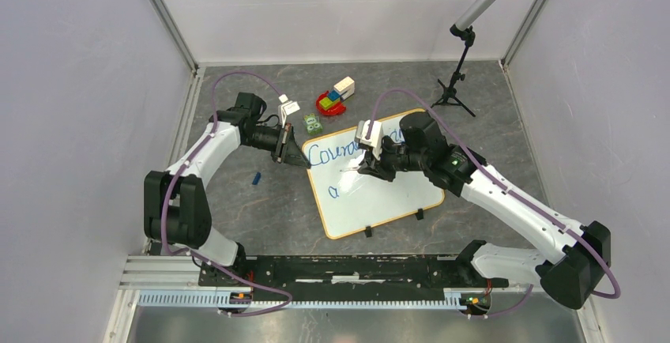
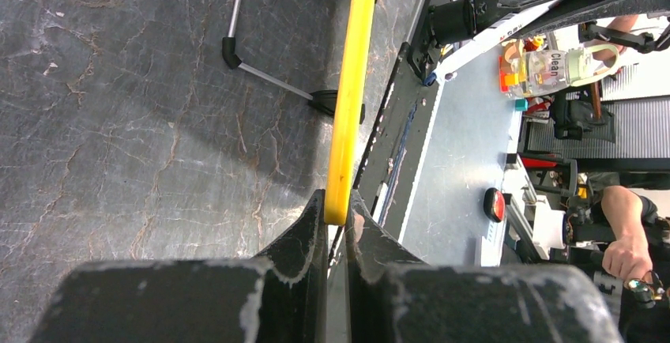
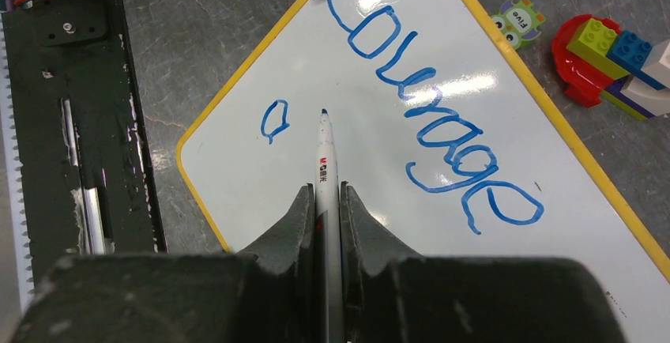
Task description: Write a sentence on the whiteboard
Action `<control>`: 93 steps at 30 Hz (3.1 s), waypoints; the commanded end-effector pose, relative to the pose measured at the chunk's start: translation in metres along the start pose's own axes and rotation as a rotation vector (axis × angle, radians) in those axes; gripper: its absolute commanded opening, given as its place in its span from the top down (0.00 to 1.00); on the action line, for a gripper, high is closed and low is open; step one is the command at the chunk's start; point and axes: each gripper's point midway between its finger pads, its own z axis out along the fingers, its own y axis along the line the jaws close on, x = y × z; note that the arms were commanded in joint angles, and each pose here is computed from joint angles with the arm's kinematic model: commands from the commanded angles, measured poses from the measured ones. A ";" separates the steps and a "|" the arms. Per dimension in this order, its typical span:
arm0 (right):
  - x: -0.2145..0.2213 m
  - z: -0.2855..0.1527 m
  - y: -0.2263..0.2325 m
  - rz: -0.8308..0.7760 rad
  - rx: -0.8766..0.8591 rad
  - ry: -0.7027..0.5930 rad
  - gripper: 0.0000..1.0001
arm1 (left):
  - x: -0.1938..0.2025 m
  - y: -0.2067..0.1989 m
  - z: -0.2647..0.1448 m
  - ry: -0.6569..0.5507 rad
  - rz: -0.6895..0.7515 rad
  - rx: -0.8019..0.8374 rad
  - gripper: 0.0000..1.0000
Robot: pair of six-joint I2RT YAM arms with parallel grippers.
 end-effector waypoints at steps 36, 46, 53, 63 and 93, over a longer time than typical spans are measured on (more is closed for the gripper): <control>0.010 0.022 0.008 -0.039 -0.016 0.001 1.00 | -0.010 -0.003 -0.003 -0.032 0.073 -0.025 0.98; 0.017 0.028 0.004 -0.038 -0.004 0.016 1.00 | -0.009 -0.001 -0.002 -0.028 0.071 -0.026 0.98; 0.036 0.029 0.010 -0.030 -0.016 0.052 1.00 | -0.010 -0.001 -0.002 -0.028 0.071 -0.027 0.98; 0.064 0.027 0.021 -0.022 -0.046 0.109 1.00 | -0.009 0.001 -0.002 -0.024 0.066 -0.031 0.98; 0.030 0.015 0.005 -0.074 0.012 0.076 1.00 | -0.011 -0.001 -0.002 -0.029 0.068 -0.028 0.98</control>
